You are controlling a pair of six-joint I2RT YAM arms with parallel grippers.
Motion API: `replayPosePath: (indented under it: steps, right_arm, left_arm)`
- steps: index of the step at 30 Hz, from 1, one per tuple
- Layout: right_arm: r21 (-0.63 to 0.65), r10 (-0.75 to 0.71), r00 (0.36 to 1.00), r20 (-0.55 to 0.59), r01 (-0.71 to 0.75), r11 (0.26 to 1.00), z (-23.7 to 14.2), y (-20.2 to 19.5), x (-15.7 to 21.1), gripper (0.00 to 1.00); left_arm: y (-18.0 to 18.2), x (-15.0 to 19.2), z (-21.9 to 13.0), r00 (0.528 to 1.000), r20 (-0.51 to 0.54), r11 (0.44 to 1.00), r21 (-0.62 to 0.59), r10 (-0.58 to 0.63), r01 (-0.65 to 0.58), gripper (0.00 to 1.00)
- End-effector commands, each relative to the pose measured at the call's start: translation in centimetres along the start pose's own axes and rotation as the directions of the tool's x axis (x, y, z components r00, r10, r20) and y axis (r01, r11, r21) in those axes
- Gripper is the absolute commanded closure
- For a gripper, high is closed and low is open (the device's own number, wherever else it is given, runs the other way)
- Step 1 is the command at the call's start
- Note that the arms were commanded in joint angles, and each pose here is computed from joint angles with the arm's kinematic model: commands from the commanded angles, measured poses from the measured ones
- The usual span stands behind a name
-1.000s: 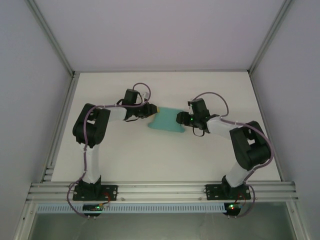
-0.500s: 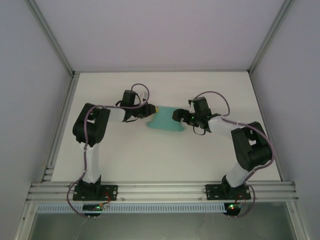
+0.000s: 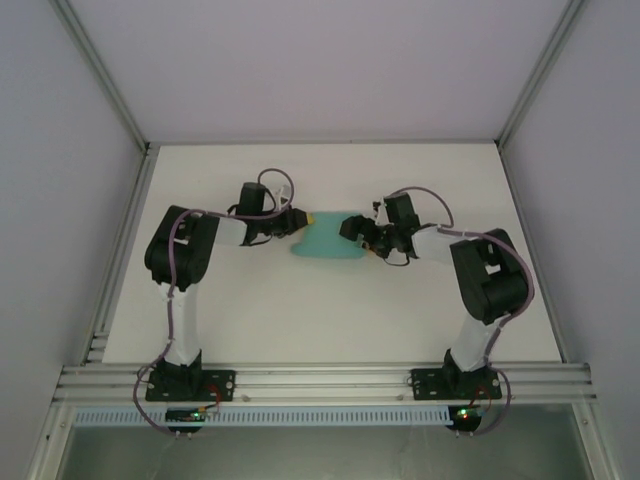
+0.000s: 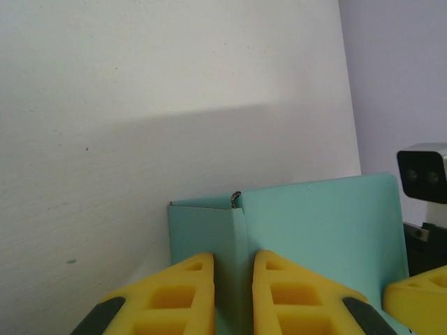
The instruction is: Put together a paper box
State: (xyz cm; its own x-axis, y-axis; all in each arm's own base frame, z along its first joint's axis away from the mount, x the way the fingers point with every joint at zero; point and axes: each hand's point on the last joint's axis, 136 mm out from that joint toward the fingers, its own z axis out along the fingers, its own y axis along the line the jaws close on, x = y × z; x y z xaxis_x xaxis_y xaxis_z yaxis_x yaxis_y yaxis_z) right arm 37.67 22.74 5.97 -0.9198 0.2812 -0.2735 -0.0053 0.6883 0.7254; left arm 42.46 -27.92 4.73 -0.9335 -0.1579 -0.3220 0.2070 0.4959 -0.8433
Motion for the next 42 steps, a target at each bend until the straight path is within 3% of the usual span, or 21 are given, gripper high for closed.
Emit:
replayPosePath:
  steps: [1, 7, 13, 14, 15, 18, 19, 21, 23, 25, 29, 31, 32, 35, 38, 42]
  right_arm:
    - [-0.151, 0.029, 1.000, -0.005, -0.029, 0.988, 0.4, 3.2, -1.3, 0.17]
    - [-0.262, 0.044, 0.999, 0.014, -0.039, 0.964, -0.4, 5.7, -2.3, 0.42]
    - [-0.265, 0.049, 0.998, 0.042, -0.036, 0.964, -2.7, 6.9, -2.8, 0.58]
    - [-0.253, 0.052, 0.998, 0.044, -0.040, 0.967, -3.1, 6.9, -2.8, 0.62]
    - [-0.242, 0.048, 0.998, 0.047, -0.035, 0.970, -3.6, 6.9, -2.8, 0.63]
    - [-0.210, 0.053, 0.997, 0.058, -0.040, 0.977, -5.3, 6.9, -2.6, 0.61]
    - [-0.192, 0.073, 0.995, 0.063, -0.060, 0.980, -5.9, 6.6, -2.7, 0.61]
    - [-0.153, 0.123, 0.990, 0.065, -0.112, 0.982, -7.2, 5.9, -2.6, 0.59]
    - [-0.123, 0.194, 0.979, 0.056, -0.186, 0.975, -8.6, 5.6, -2.7, 0.58]
    - [-0.063, 0.288, 0.957, 0.012, -0.287, 0.956, -9.7, 4.9, -2.2, 0.57]
    - [-0.032, 0.528, 0.842, -0.113, -0.534, 0.845, -11.5, 4.7, -1.0, 0.58]
    - [-0.050, 0.600, 0.780, -0.175, -0.616, 0.786, -12.0, 5.2, -0.8, 0.55]
    - [-0.061, 0.623, 0.754, -0.207, -0.645, 0.761, -12.2, 5.5, -0.7, 0.55]
    - [-0.052, 0.647, 0.723, -0.245, -0.676, 0.735, -12.5, 5.9, -0.4, 0.56]
    - [-0.051, 0.667, 0.695, -0.271, -0.702, 0.710, -12.7, 6.4, -0.3, 0.59]
    - [-0.060, 0.665, 0.691, -0.285, -0.705, 0.707, -12.9, 7.0, -0.5, 0.59]
  left_arm:
    - [9.2, 7.3, -0.3, 0.961, -0.104, 0.937, -0.272, -0.256, 0.220, 0.85]
    - [6.5, 5.5, -0.2, 0.980, -0.082, 0.971, -0.174, -0.181, 0.165, 0.80]
    - [-1.6, 0.7, -2.0, 0.995, 0.031, 0.994, -0.057, 0.098, -0.096, 0.60]
    - [-2.9, 0.1, -2.5, 0.989, 0.046, 0.989, -0.048, 0.141, -0.139, 0.55]
    - [-4.5, -0.6, -3.1, 0.980, 0.062, 0.981, -0.038, 0.191, -0.189, 0.43]
    - [-8.4, -2.0, -5.1, 0.927, 0.124, 0.935, -0.037, 0.354, -0.352, 0.00]
    - [-9.5, -2.3, -5.7, 0.899, 0.144, 0.911, -0.052, 0.413, -0.410, 0.00]
    - [-12.2, -2.1, -6.9, 0.808, 0.164, 0.824, -0.075, 0.565, -0.561, 0.00]
    - [-14.8, -0.7, -7.6, 0.672, 0.151, 0.686, -0.085, 0.725, -0.722, 0.00]
    - [-16.7, 1.6, -7.6, 0.492, 0.099, 0.500, -0.091, 0.865, -0.861, 0.00]
    - [-17.8, 7.4, -6.5, 0.036, -0.070, 0.031, -0.073, 0.997, -0.997, 0.00]
    - [-17.9, 8.5, -6.4, -0.089, -0.107, -0.098, -0.083, 0.990, -0.992, 0.00]
    - [-18.1, 8.8, -6.5, -0.132, -0.115, -0.142, -0.085, 0.985, -0.986, 0.00]
    - [-17.9, 9.4, -6.5, -0.192, -0.144, -0.202, -0.059, 0.971, -0.978, 0.00]
    - [-17.4, 9.0, -6.0, -0.214, -0.199, -0.232, -0.072, 0.956, -0.970, 0.00]
    - [-16.3, 6.8, -4.9, -0.199, -0.265, -0.250, -0.175, 0.943, -0.952, 0.00]
